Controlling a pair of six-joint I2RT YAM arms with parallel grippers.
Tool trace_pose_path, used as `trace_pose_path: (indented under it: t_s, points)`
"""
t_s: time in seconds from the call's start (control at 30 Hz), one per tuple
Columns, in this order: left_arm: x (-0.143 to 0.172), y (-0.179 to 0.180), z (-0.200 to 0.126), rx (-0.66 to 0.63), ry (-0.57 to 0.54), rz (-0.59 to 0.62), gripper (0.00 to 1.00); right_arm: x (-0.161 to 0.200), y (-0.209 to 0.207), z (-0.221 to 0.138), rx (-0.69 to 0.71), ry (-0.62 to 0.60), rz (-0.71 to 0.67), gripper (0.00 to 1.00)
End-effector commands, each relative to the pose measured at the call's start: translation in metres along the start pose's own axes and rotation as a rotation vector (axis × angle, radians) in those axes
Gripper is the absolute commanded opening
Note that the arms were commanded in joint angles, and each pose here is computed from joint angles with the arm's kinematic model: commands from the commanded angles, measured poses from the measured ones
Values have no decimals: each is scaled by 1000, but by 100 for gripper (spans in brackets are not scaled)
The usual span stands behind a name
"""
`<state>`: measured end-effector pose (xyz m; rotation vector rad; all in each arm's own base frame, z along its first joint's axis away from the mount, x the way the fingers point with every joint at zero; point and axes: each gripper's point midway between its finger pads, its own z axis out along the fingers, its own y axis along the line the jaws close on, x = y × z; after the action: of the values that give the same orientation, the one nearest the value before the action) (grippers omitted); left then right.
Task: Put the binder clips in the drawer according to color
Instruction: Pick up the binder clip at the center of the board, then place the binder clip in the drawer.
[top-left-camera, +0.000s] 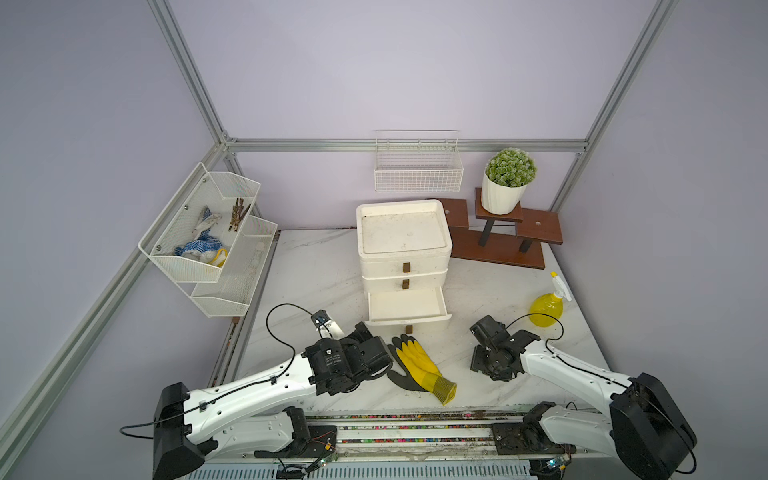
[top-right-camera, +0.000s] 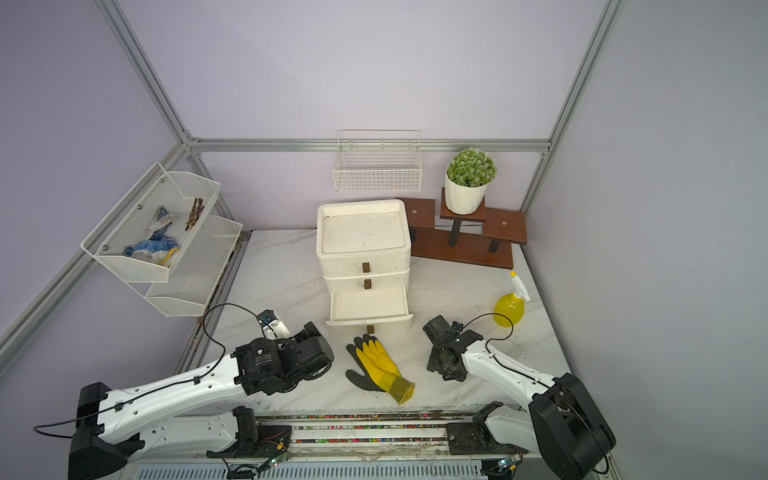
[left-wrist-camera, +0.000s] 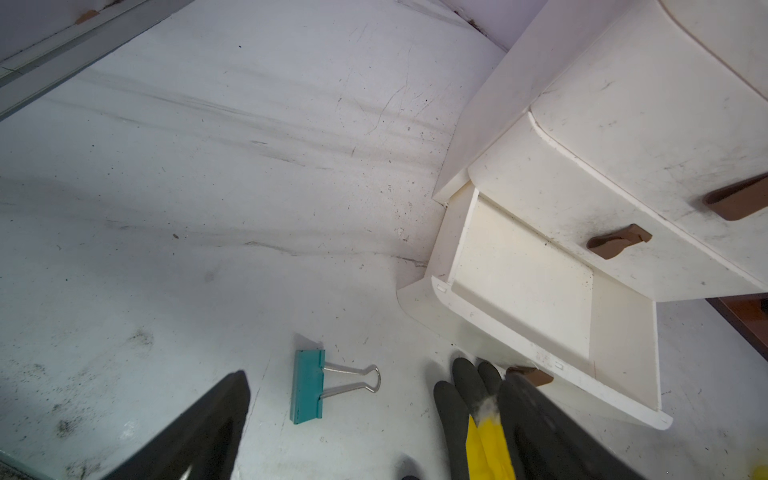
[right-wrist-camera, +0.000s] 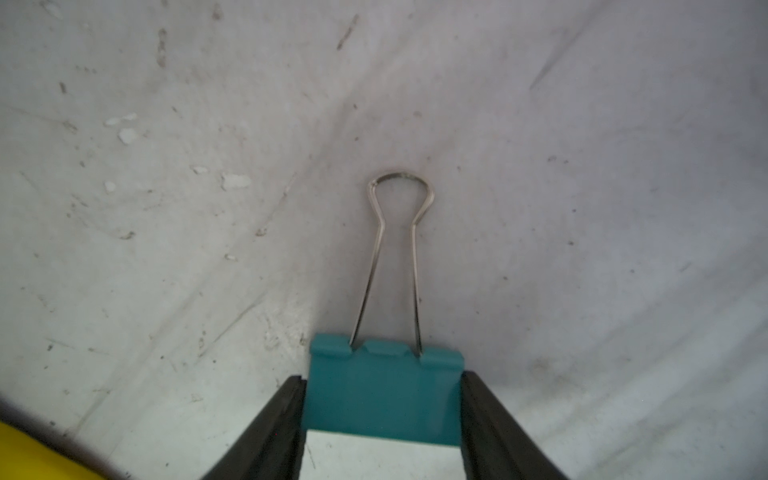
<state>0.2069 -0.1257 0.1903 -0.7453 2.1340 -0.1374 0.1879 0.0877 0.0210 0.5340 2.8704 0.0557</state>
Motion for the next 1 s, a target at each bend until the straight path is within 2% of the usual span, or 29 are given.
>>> trace_pose_path:
  t_s: [0.0,0.03,0.23,0.37,0.5,0.57,0.7,0.77,0.97]
  points:
    - [-17,-8,-7,20,-44,-19,97,2,-7,5,45,-1,3,59]
    - [-17,-8,-7,19,-45,-17,97,1,-6,6,43,-2,3,58]
    - [-18,-5,-5,9,-38,-6,97,-8,3,-6,4,-45,1,29]
    - [-19,1,4,-5,0,4,98,-41,33,-52,-83,-181,-24,22]
    - [-23,17,14,-26,25,-21,98,-79,91,-108,-224,-296,-63,19]
    - [-23,26,18,-50,40,-21,98,-91,127,-124,-273,-323,-98,19]
    - [-19,35,22,-69,70,-21,98,-107,186,-127,-317,-338,-160,19]
    - [-13,39,24,-79,89,-13,98,-113,206,-118,-315,-335,-183,19]
    - [7,46,32,-95,150,7,98,-111,221,-74,-240,-286,-260,19]
